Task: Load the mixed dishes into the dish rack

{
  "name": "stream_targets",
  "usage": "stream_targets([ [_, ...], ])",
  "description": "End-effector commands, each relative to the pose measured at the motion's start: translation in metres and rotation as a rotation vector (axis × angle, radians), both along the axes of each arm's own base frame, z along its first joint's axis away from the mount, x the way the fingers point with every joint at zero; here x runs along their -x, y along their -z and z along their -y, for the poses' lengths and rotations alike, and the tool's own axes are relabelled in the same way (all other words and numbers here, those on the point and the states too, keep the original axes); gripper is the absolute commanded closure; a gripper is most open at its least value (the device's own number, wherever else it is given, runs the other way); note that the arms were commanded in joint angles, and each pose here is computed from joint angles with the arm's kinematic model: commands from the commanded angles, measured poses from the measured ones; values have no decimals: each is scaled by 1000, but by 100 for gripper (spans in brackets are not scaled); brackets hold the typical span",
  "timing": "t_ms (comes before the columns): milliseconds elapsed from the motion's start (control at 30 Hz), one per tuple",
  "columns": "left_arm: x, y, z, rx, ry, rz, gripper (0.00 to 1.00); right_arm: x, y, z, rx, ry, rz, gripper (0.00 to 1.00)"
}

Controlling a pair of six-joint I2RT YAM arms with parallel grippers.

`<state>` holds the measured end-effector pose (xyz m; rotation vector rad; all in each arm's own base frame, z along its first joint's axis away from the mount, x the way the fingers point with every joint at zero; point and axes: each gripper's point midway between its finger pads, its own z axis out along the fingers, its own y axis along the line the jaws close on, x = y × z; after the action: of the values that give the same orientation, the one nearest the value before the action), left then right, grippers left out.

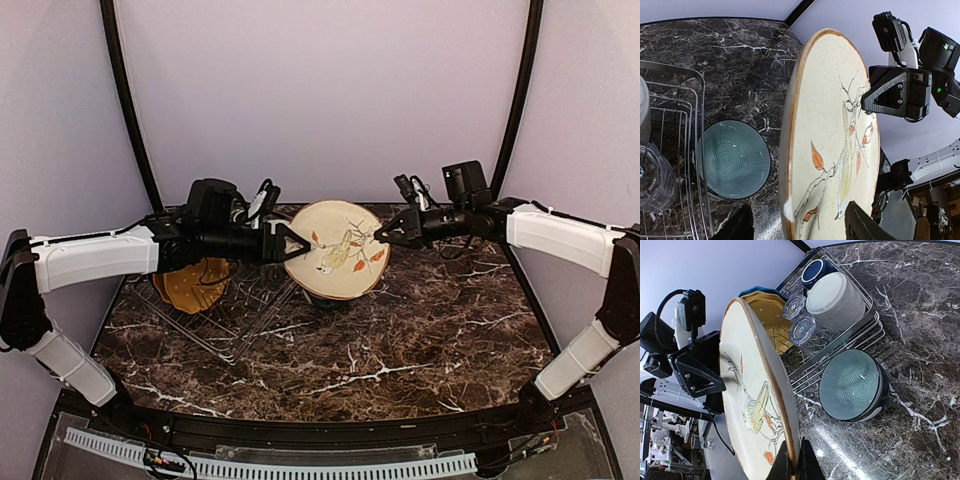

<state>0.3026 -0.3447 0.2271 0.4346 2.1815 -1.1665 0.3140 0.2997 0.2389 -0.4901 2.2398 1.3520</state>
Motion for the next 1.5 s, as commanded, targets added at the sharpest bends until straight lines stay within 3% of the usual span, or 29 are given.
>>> stream_targets([
  [0,6,-7,6,45,36,15,46,-3,-54,-14,-127,-55,145,100],
  [500,8,-23,5,53,52,57,98,3,-42,-19,-108,-84,149,99],
  [567,8,-32,-1,36,38,91,99,5,-40,-18,-96,-87,151,84],
  [633,9,-48,-9,29,20,141,99,5,-37,-17,-80,-87,153,63],
  [800,6,-68,-36,-28,-51,216,99,7,-36,-14,-59,-84,167,30],
  [1067,6,-104,-104,-213,-214,390,99,5,-29,-10,-25,-63,165,23],
  [1333,15,-124,-202,-642,-448,485,99,1,-18,-12,-12,-58,149,23],
  [1467,19,-127,-234,-790,-527,491,99,-2,-14,-14,-11,-63,138,23],
])
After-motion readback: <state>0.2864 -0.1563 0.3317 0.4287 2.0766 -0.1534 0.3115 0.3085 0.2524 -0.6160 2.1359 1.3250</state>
